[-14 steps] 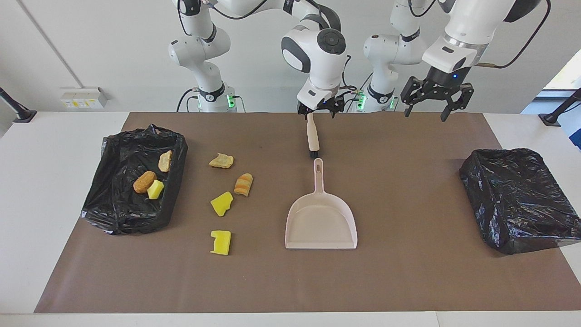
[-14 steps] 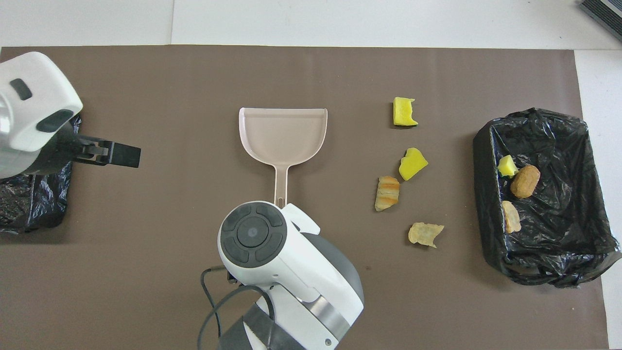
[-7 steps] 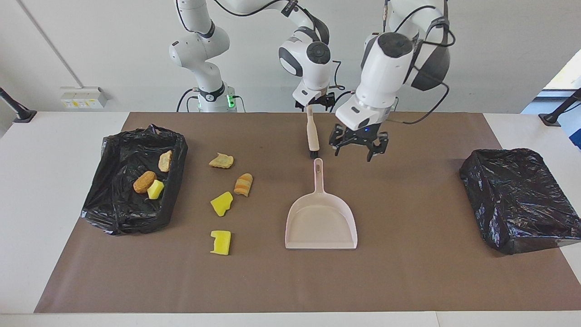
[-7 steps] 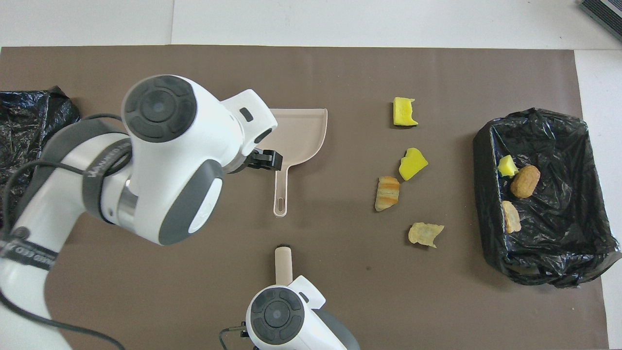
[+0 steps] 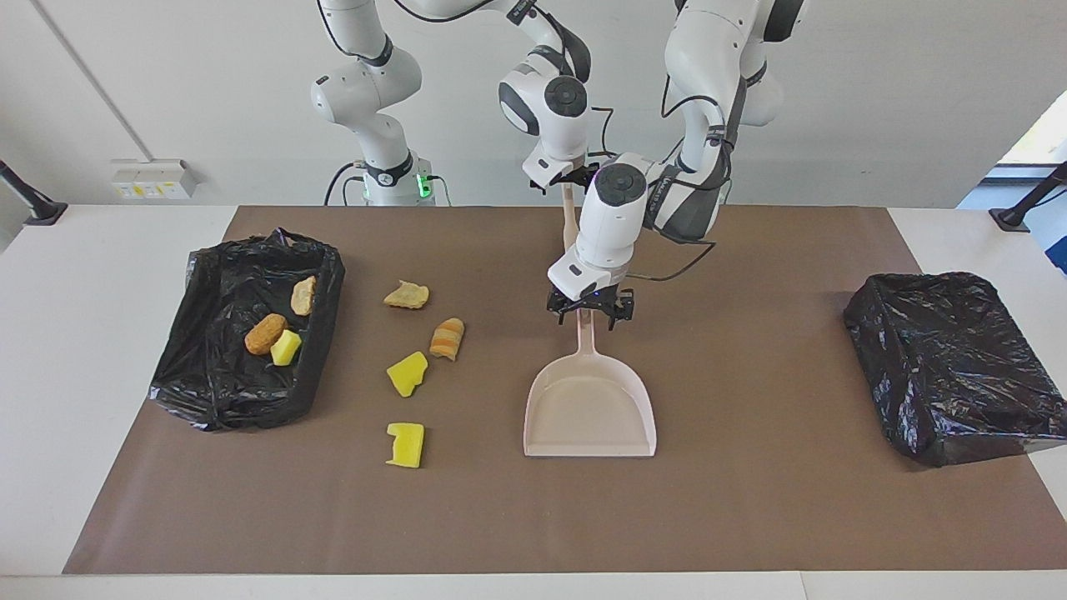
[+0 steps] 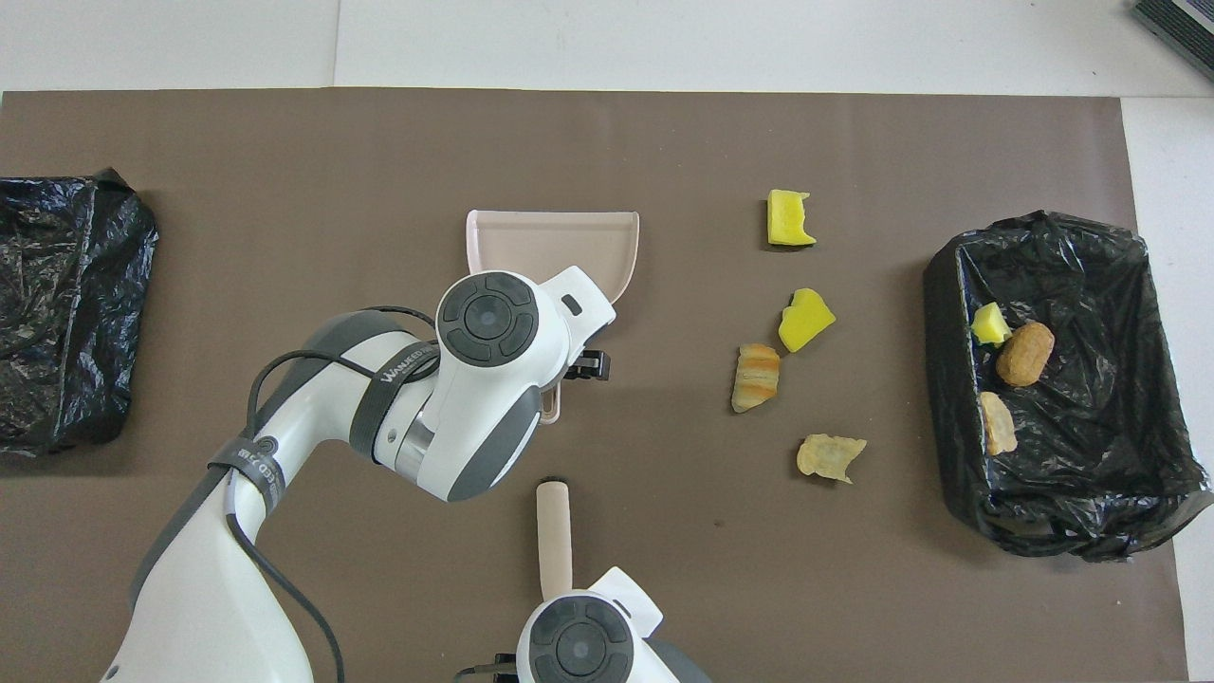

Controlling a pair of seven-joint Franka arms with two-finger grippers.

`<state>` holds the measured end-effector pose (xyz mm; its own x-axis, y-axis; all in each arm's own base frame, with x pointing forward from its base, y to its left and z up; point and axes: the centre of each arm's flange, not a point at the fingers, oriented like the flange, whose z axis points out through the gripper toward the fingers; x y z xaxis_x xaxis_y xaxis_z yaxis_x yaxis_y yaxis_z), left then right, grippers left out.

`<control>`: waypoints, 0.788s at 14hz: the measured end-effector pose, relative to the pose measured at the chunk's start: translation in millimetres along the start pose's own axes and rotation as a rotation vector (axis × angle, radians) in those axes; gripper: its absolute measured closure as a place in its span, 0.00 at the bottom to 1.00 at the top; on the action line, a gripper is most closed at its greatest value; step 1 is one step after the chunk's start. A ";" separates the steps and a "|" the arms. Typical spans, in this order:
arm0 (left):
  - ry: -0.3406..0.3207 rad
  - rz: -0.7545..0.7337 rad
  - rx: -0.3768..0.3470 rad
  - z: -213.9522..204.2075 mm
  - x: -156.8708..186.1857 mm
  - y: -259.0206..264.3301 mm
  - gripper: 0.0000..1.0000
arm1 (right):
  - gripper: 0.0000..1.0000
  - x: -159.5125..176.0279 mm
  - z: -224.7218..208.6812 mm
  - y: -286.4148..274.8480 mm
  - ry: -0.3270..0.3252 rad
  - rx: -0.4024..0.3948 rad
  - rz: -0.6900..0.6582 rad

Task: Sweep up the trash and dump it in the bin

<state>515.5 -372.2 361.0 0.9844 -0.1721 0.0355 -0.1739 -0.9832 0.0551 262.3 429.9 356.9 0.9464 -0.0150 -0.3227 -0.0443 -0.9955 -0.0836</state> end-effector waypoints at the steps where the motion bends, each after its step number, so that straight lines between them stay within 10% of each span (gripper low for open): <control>1: 0.005 -0.004 -0.001 1.1 1.4 -1.4 0.03 | 0.00 -3.9 8.0 -1.7 0.022 0.013 -0.010; 6: 0.020 -0.002 0.000 4.1 3.8 -1.6 0.30 | 0.01 -4.9 28.3 6.1 0.053 0.026 -0.005; 11: 0.029 0.034 0.035 8.2 2.5 0.9 0.52 | 0.57 0.0 26.3 4.9 0.097 0.067 -0.013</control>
<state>518.0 -374.0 353.0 0.9767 -0.2043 0.0661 -0.2059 -0.9784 0.0186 253.6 427.4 331.6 0.9734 -0.0144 -0.2286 -0.0500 -0.9873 -0.1510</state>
